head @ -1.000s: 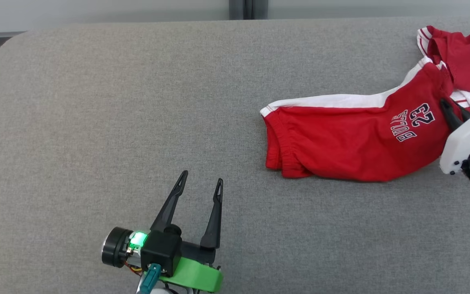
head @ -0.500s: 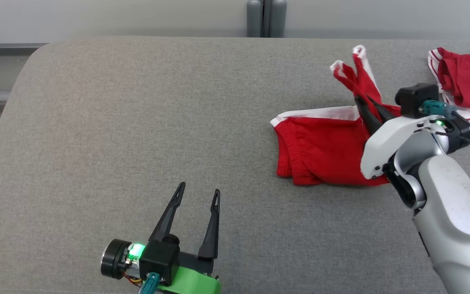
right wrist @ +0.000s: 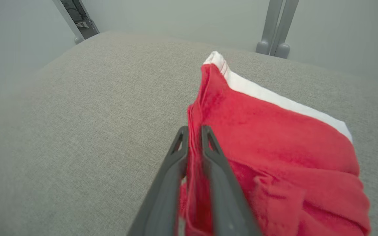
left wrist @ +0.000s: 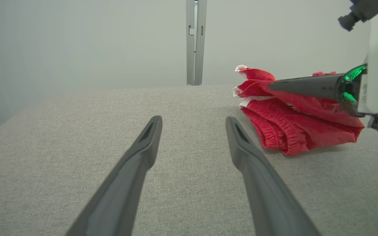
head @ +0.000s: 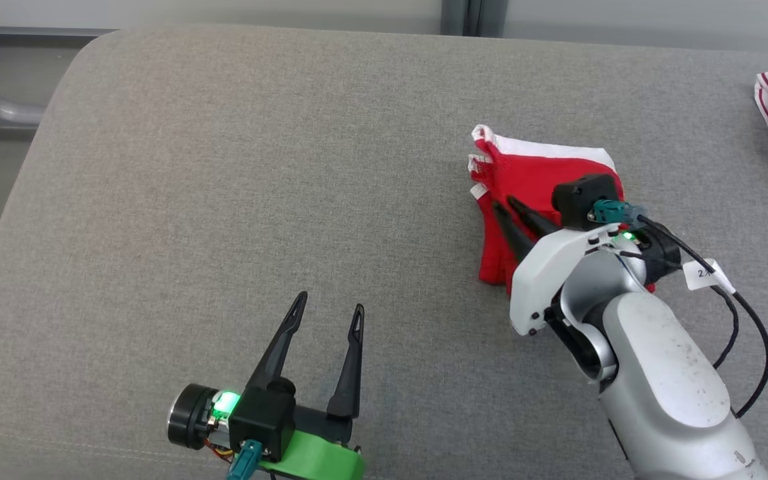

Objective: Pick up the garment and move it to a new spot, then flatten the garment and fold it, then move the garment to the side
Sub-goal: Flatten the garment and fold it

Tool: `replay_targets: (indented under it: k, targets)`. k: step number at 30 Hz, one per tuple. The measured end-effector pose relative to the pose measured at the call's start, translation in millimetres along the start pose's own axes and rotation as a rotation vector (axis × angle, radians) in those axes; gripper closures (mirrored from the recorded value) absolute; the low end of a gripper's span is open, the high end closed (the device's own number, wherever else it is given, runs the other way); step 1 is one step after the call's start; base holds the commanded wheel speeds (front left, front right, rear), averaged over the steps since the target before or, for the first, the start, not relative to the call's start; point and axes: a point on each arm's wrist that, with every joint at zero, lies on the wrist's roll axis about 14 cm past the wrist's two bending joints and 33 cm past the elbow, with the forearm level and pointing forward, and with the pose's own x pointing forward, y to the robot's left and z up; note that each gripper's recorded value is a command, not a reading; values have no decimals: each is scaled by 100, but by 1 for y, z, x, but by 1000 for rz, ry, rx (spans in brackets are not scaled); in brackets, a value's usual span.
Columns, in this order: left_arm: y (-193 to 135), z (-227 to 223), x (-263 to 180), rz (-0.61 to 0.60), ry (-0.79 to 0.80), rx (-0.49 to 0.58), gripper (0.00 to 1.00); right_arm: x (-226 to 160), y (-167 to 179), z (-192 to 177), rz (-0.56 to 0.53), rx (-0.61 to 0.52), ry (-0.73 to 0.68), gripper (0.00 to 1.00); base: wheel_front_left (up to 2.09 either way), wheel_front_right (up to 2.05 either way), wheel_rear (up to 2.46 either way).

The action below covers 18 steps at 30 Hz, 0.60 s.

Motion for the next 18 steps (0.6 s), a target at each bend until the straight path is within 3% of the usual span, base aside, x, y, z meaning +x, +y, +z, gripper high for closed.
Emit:
replay_targets:
  k: [4, 7, 11, 14, 18]
  targets:
    - [-1, -2, 1, -1, 6, -7, 0, -2, 19, 21, 67, 101, -93, 0, 0, 0, 0]
    - [-4, 1, 3, -9, -3, -8, 0, -13, 16, 56, 74, 166, -242, 0, 0, 0, 0]
    - [-8, 6, 6, -26, -23, -2, 0, -40, -33, 79, -40, 131, -366, 0, 0, 0, 0]
    - [-12, 10, 8, -41, -36, 4, 0, -67, -73, 73, -151, 121, -405, 0, 0, 0, 0]
    - [-16, 16, 10, -55, -57, 6, 0, -100, -101, 56, -241, 90, -434, 0, 0, 0, 0]
